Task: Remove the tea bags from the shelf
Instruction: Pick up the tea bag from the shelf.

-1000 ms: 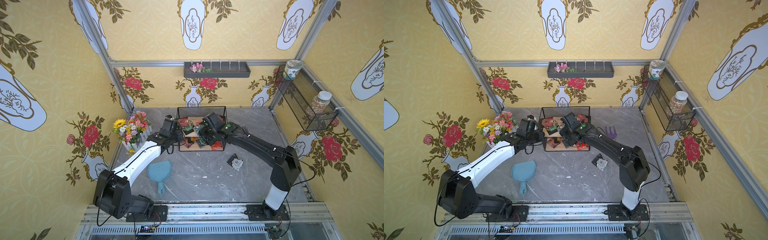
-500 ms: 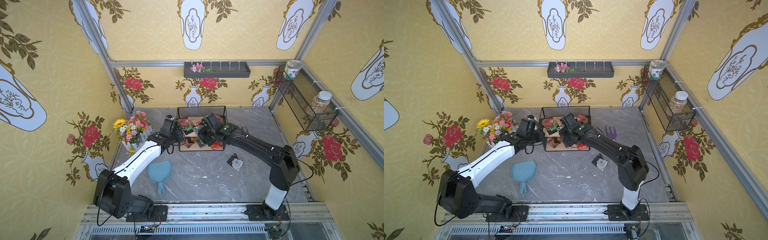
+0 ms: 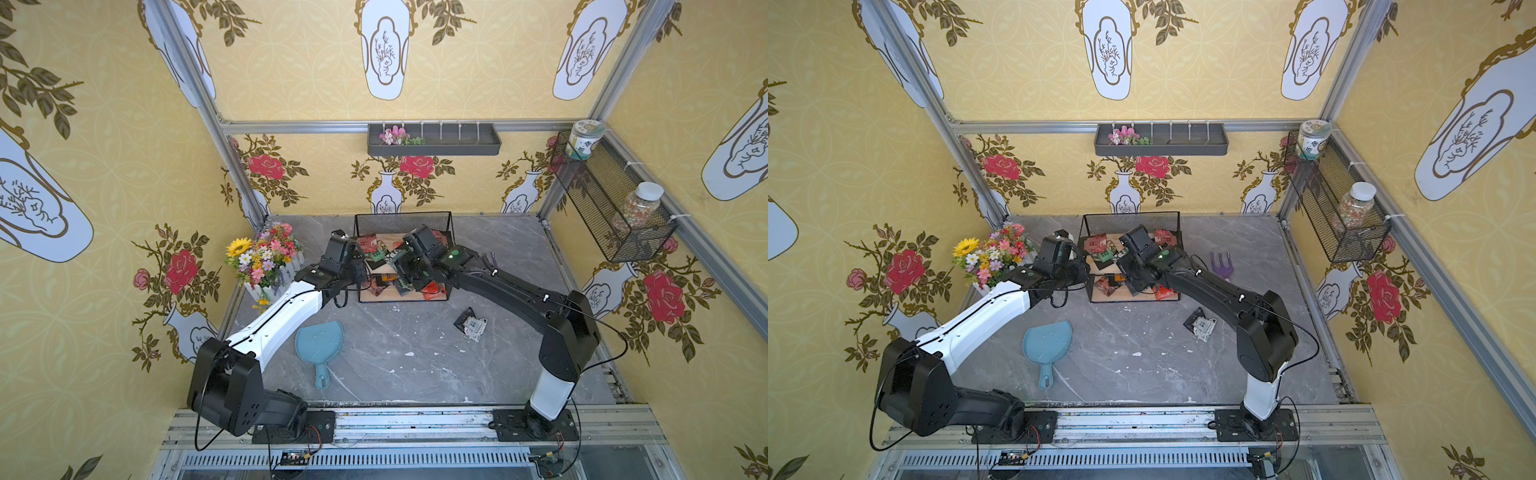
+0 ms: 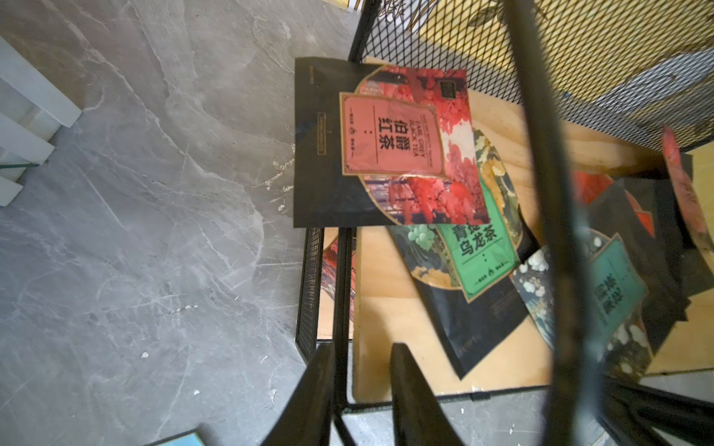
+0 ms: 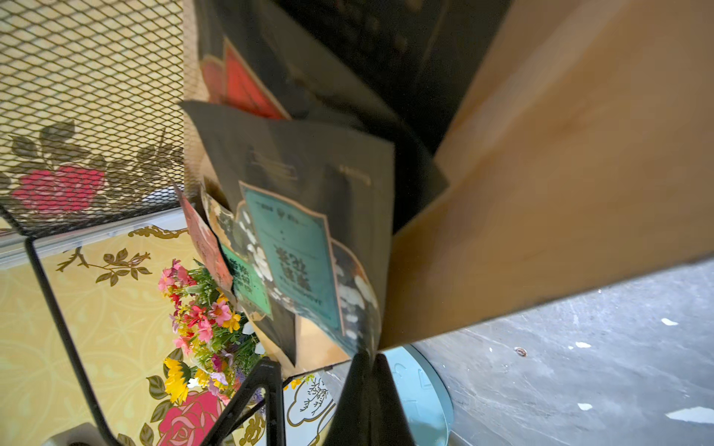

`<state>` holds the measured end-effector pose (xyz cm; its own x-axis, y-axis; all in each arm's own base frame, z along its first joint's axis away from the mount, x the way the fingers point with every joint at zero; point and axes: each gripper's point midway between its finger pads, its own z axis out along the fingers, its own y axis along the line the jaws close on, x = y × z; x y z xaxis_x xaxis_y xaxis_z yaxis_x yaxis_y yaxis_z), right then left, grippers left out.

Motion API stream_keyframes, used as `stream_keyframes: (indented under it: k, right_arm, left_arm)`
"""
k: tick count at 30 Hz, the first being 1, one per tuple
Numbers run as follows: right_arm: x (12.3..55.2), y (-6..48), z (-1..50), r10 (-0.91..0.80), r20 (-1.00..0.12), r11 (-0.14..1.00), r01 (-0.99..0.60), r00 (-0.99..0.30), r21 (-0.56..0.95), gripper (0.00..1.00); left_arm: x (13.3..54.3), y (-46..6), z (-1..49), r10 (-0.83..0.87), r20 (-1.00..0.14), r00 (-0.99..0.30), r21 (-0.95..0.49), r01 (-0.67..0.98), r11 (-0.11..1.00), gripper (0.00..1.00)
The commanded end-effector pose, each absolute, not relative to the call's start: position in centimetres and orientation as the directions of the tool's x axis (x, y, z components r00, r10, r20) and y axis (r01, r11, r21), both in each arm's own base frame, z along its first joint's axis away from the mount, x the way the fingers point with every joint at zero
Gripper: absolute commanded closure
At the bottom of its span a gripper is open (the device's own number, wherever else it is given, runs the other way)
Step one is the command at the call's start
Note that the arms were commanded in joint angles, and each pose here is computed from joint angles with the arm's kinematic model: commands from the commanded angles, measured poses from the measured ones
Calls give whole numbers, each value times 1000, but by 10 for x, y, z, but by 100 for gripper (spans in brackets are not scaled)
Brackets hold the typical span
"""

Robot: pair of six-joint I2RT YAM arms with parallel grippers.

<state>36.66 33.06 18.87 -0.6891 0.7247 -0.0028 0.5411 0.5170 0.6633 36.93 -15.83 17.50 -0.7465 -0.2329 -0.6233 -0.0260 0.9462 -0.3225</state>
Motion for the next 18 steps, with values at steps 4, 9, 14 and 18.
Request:
stream_keyframes:
  k: [4,9,14,18]
  right_arm:
    - [376,333,216,737,-14,481,510,-675,713,100]
    - [380,337,232,737,-13,463,490,-676,739,100]
    - [382,339,249,732,-26,455,460,-681,763,100]
    - [384,338,265,730,-47,454,432,-681,779,100]
  left_arm:
    - [370,-162,173,-215,-619,-755,-319,-9,948,70]
    - [370,-162,172,-215,-619,-756,-317,-10,948,70]
    - [371,-161,172,-215,-618,-756,-317,-10,948,70]
    - [371,-162,172,-214,-619,-756,-317,-9,948,70]
